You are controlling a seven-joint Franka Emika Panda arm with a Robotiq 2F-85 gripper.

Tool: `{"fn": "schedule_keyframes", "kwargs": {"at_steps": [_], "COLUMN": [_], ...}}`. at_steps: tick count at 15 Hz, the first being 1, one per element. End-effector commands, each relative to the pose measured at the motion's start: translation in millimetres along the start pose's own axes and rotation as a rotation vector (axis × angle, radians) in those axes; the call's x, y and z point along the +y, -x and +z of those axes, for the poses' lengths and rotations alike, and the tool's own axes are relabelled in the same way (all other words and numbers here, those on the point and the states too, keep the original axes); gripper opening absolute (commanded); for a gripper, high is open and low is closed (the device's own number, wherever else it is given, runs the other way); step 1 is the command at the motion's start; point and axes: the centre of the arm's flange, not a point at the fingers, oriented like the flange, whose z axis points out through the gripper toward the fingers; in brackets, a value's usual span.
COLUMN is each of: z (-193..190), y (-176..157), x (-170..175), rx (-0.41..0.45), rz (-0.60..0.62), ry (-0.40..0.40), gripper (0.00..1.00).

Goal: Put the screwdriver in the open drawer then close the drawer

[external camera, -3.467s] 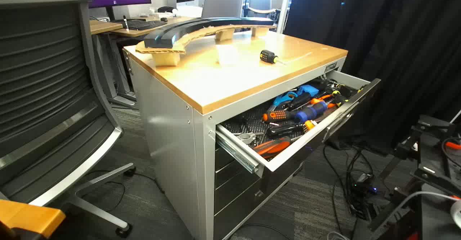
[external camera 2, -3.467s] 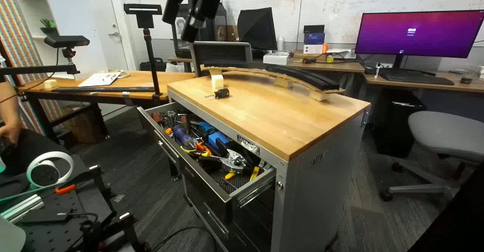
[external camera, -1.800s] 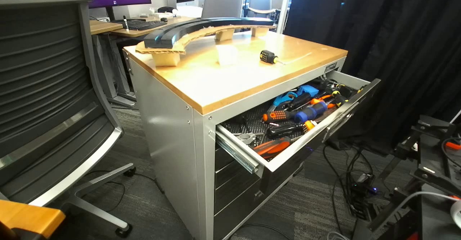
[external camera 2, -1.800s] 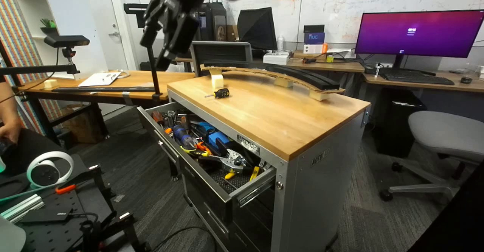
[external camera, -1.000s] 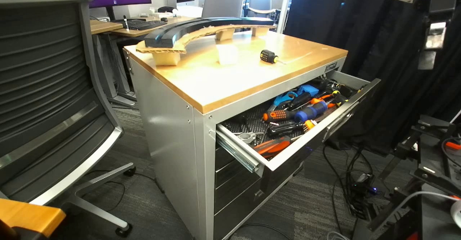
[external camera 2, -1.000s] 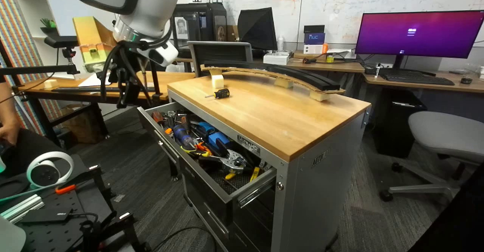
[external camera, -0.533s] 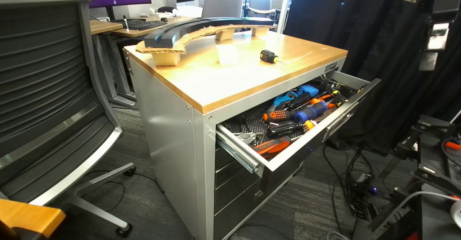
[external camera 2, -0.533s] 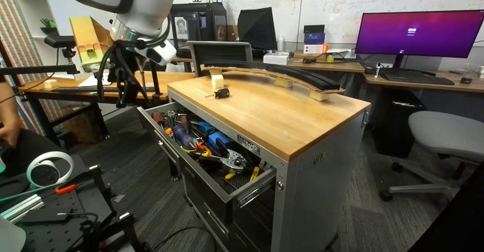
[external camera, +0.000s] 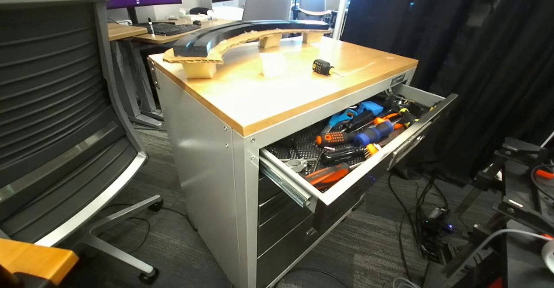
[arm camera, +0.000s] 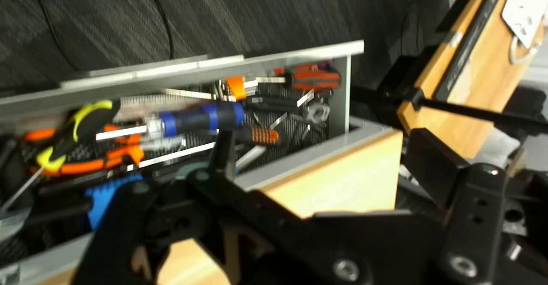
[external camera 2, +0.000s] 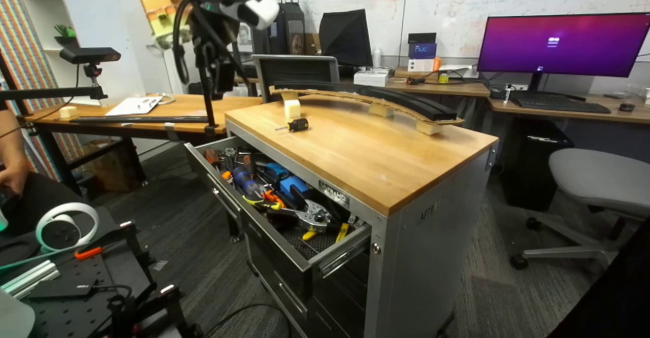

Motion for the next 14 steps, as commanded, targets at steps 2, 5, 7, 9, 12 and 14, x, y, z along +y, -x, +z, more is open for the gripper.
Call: {"fn": "schedule_keyframes", "kwargs": {"at_steps": [2,5,7,9,12,14], "z": [-37.8,-55.8,-53.8,-41.1,8.8,38.8], "y": [-18.1,-28.1,-29.4,-38.9,-70.7,-91.2], "x": [-2.8,-6.9,-6.6,-3.1,-14.0,-26.6], "rx": [0.118,0.181,0.181,0.185,0.197,0.215], "rz": [-0.001,0.002,0.004,0.011,-0.037,-0.090], "ry": [0.000,0.004,0.005,0.029,0.101,0.162], "gripper": [1.00,1.00,1.00,1.00,1.00,1.00]}}
